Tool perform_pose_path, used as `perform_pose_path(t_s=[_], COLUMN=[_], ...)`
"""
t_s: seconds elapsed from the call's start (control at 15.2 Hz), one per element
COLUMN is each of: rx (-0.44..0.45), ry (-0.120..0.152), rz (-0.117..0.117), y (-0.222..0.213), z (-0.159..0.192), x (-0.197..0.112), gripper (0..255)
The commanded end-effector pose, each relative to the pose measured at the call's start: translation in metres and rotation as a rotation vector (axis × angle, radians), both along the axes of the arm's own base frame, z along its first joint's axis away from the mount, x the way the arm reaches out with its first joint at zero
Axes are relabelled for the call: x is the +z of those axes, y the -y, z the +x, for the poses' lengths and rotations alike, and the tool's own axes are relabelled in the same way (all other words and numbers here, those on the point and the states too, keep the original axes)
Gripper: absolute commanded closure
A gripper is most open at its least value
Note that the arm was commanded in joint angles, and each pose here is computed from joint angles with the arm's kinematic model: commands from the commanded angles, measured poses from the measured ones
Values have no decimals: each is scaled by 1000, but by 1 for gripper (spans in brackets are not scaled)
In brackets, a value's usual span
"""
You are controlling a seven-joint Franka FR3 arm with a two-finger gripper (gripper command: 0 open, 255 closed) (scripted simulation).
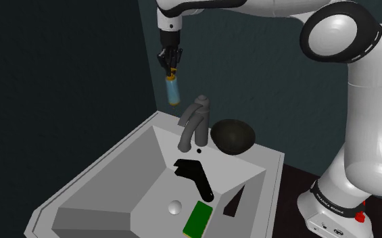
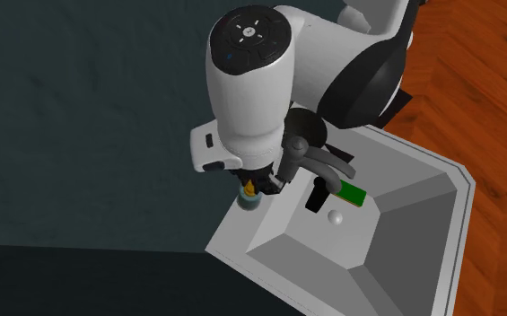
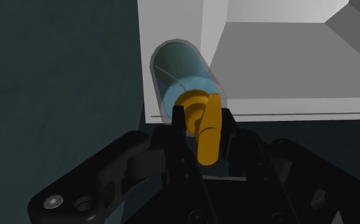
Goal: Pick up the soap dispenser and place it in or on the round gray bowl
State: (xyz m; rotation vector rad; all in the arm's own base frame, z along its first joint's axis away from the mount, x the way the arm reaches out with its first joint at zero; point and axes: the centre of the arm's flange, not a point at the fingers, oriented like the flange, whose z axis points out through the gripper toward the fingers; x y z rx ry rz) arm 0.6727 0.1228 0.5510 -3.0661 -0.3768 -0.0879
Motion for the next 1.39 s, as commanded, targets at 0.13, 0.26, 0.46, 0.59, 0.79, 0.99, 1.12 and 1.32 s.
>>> perform_pose_path(t_s=[0.13,0.26,0.46,0.59,0.79,0.99,1.12,1.32], rx=[0,0,0,0,0,0,0,0], ry=[0,0,0,0,0,0,0,0], rz=[0,0,0,0,0,0,0,0], y=[0,0,9,16,25,35,41,51], z=[1,1,-37,-61,-99,-136,-161,-198], x=[21,29,39,45,54,63,69,78], gripper=[255,255,255,255,255,255,255,255])
